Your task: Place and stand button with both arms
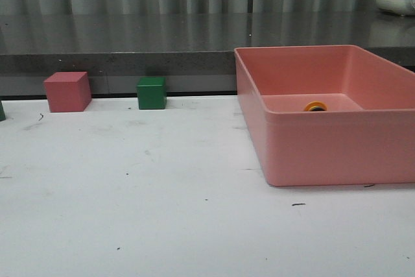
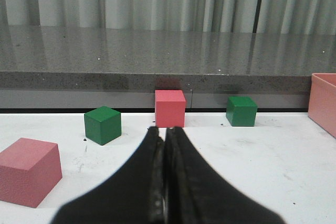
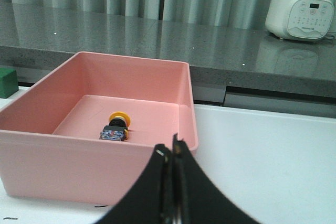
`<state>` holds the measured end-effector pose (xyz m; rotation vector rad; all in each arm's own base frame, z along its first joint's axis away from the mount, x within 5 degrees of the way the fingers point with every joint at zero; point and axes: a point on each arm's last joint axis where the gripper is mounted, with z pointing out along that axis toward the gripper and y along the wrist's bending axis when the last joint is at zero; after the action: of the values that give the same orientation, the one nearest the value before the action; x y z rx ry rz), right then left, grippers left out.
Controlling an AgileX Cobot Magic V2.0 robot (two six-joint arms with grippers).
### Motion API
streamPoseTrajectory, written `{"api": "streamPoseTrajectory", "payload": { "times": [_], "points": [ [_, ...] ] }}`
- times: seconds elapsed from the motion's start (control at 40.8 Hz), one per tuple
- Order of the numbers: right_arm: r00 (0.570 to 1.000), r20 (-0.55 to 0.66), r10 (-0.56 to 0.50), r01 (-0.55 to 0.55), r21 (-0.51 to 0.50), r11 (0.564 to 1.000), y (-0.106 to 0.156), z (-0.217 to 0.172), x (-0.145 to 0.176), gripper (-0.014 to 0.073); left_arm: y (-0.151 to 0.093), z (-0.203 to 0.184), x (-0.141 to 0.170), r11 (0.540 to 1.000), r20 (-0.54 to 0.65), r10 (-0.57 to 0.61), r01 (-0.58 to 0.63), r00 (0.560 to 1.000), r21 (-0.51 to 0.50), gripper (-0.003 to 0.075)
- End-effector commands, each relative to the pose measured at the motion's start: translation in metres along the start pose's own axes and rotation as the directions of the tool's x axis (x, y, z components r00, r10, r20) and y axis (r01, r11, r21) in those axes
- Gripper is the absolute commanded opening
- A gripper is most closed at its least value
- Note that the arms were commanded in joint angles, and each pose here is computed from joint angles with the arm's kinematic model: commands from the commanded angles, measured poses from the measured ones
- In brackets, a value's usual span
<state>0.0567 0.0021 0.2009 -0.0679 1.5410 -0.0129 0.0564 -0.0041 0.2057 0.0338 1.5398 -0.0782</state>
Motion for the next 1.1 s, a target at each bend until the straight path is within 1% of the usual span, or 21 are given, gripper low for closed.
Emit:
{"api": "streamPoseTrajectory", "payload": {
  "times": [0.0,0.76,0.833,0.931,1.005,1.078],
  "points": [
    [0.994,0.109,-0.002,0.001,0.009,1.000,-0.001,-0.002,-0.010,-0.0068,0.000,-0.002,-0.004,1.000,0.093,-0.015,0.015,0.996,-0.001,-0.0020],
    [0.994,0.110,-0.002,0.001,0.009,1.000,-0.001,-0.002,-0.010,-0.0068,0.000,-0.002,-0.005,1.000,0.100,-0.015,0.015,0.995,-0.001,-0.0020],
    [0.994,0.113,-0.002,0.001,0.010,1.000,-0.001,-0.002,-0.010,-0.0068,0.000,-0.002,-0.008,1.000,0.142,-0.014,0.015,0.990,-0.002,-0.0020],
    [0.988,0.154,-0.003,0.001,0.012,1.000,-0.001,-0.003,-0.014,-0.0068,0.001,-0.003,-0.014,1.000,0.196,-0.021,0.022,0.980,-0.002,-0.0020],
    [0.979,0.203,-0.003,0.000,0.016,1.000,-0.001,-0.003,-0.019,-0.0068,0.001,-0.005,-0.023,0.998,0.244,-0.065,0.067,0.968,0.002,-0.0020],
    [0.969,0.248,-0.004,0.000,0.019,1.000,-0.002,-0.006,-0.030,-0.0068,0.001,-0.007,-0.035,0.995,0.261,-0.099,0.099,0.960,0.010,-0.0020]
  ]
}}
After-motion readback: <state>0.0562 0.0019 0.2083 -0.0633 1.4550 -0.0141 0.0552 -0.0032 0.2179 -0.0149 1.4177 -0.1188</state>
